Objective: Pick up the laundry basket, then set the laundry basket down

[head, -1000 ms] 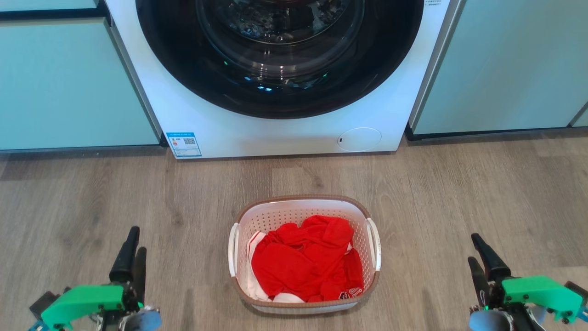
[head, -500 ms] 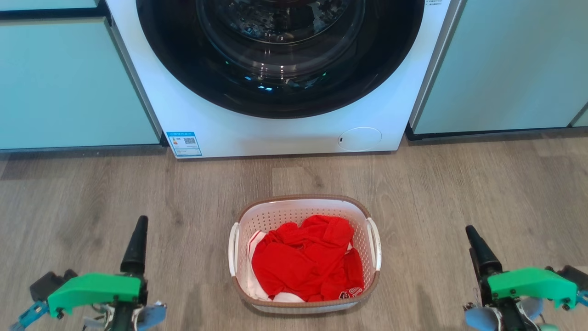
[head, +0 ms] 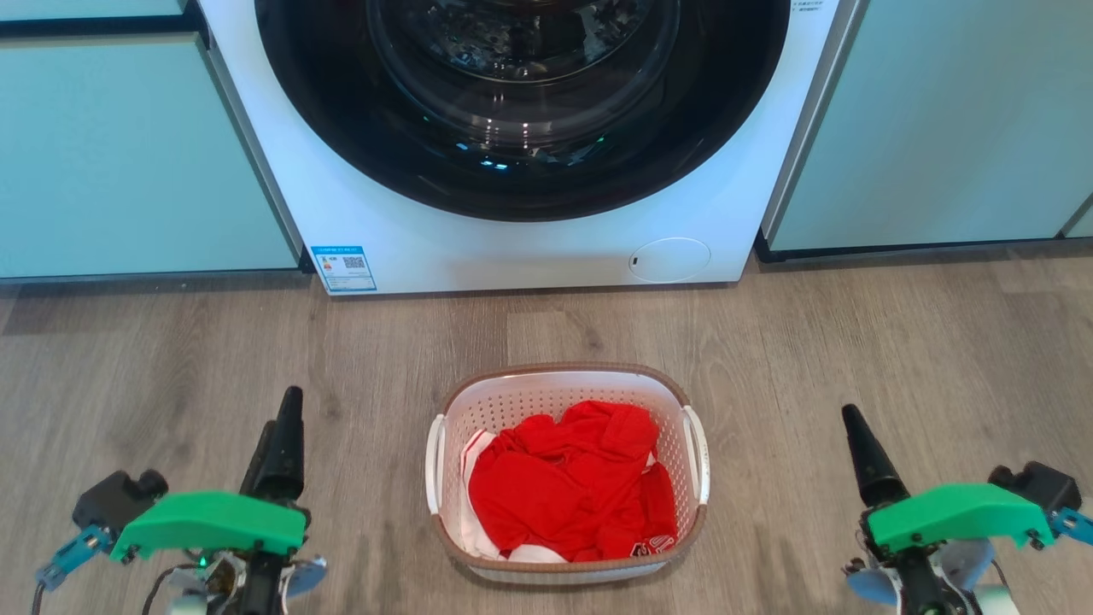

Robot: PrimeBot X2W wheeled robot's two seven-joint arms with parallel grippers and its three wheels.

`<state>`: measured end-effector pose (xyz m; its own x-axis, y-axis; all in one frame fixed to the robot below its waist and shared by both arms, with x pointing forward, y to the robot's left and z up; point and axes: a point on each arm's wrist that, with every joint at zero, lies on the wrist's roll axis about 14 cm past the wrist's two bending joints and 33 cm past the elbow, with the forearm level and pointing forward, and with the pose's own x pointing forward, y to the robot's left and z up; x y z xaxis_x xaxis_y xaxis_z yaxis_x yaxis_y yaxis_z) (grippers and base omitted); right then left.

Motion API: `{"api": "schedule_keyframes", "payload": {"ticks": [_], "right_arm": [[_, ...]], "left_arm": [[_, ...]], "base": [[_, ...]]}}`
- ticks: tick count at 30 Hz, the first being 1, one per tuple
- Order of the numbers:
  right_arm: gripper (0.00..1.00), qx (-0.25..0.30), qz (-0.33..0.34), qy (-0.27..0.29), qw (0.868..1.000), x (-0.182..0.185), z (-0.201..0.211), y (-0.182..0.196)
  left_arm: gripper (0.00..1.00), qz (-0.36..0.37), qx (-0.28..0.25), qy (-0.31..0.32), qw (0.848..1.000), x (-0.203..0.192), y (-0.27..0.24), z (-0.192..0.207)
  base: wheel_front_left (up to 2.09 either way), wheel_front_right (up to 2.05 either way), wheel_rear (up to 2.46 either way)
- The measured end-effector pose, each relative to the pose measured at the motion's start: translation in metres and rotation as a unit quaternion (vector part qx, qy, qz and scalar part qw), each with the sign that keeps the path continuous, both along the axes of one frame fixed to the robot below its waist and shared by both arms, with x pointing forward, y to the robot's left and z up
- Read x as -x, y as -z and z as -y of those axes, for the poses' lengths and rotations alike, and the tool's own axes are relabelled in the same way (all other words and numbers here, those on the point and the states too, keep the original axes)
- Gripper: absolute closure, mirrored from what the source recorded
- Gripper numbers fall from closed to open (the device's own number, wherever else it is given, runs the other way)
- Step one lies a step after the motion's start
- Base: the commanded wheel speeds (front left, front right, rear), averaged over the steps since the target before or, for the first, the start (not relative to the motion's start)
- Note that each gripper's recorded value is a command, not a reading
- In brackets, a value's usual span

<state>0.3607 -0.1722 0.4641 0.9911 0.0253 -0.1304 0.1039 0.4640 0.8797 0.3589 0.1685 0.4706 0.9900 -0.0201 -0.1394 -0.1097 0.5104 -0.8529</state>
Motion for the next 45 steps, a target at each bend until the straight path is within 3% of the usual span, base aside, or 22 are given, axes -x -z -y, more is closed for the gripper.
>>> {"api": "schedule_keyframes", "payload": {"ticks": [25, 45], "right_arm": [[0.0, 0.158, 0.041, -0.051, 0.985, -0.002, -0.025, -0.015], [0.0, 0.273, 0.083, -0.081, 0.955, -0.001, -0.043, -0.026]], "left_arm": [[0.0, 0.009, -0.191, 0.024, 0.981, 0.01, -0.001, 0.006], [0.0, 0.047, -0.323, 0.043, 0.944, 0.009, -0.014, 0.018]], "base": [[0.0, 0.0, 0.0], [0.0, 0.0, 0.0]]}}
